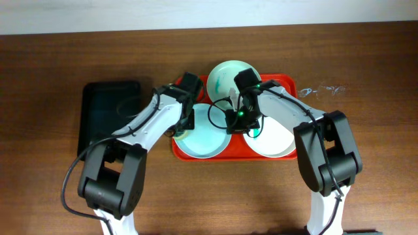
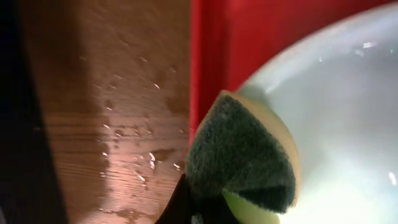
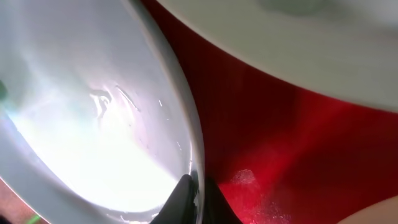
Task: Clean dirty plates on tray and stack at the side
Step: 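Scrub the light blue plate with the sponge in the left gripper, then carry the light blue plate right and set it on the table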
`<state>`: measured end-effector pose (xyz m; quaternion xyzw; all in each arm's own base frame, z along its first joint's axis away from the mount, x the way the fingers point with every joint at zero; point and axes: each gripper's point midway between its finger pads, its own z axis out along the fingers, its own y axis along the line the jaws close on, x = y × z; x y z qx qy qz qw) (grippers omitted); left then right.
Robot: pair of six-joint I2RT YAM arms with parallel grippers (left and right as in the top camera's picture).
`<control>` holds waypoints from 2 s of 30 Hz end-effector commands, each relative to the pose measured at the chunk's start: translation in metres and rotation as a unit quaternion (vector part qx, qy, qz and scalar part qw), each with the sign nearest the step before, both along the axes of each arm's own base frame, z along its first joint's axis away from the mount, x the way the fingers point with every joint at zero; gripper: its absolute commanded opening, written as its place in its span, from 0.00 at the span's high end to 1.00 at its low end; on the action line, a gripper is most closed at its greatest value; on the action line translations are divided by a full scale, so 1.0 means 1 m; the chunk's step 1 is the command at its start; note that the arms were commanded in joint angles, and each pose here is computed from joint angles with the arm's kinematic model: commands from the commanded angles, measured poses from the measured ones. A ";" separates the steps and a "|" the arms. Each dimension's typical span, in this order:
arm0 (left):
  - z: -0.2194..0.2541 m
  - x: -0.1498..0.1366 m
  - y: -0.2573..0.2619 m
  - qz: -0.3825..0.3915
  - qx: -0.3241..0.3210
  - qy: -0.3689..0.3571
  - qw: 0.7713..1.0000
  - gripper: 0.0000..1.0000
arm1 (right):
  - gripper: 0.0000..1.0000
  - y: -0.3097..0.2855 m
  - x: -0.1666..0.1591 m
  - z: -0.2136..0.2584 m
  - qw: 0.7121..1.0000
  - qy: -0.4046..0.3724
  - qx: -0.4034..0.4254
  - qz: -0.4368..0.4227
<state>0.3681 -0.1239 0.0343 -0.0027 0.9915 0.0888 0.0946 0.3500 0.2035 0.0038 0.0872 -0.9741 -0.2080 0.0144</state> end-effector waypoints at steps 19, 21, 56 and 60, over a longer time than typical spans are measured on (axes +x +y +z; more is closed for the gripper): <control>0.020 0.028 0.022 0.033 0.030 -0.040 0.998 1.00 | 0.96 -0.031 0.016 0.018 0.994 -0.021 -0.107 -0.005; 0.051 0.034 0.022 0.047 0.013 -0.072 0.996 1.00 | 0.96 -0.034 0.024 0.037 0.991 -0.037 -0.130 -0.003; 0.149 0.002 0.163 0.240 -0.065 -0.122 0.961 1.00 | 0.96 -0.164 0.087 0.143 0.989 -0.065 -0.028 -0.128; 0.148 0.003 0.158 0.237 -0.078 -0.120 0.961 1.00 | 0.96 -0.290 0.088 0.116 0.959 -0.071 -0.021 -0.273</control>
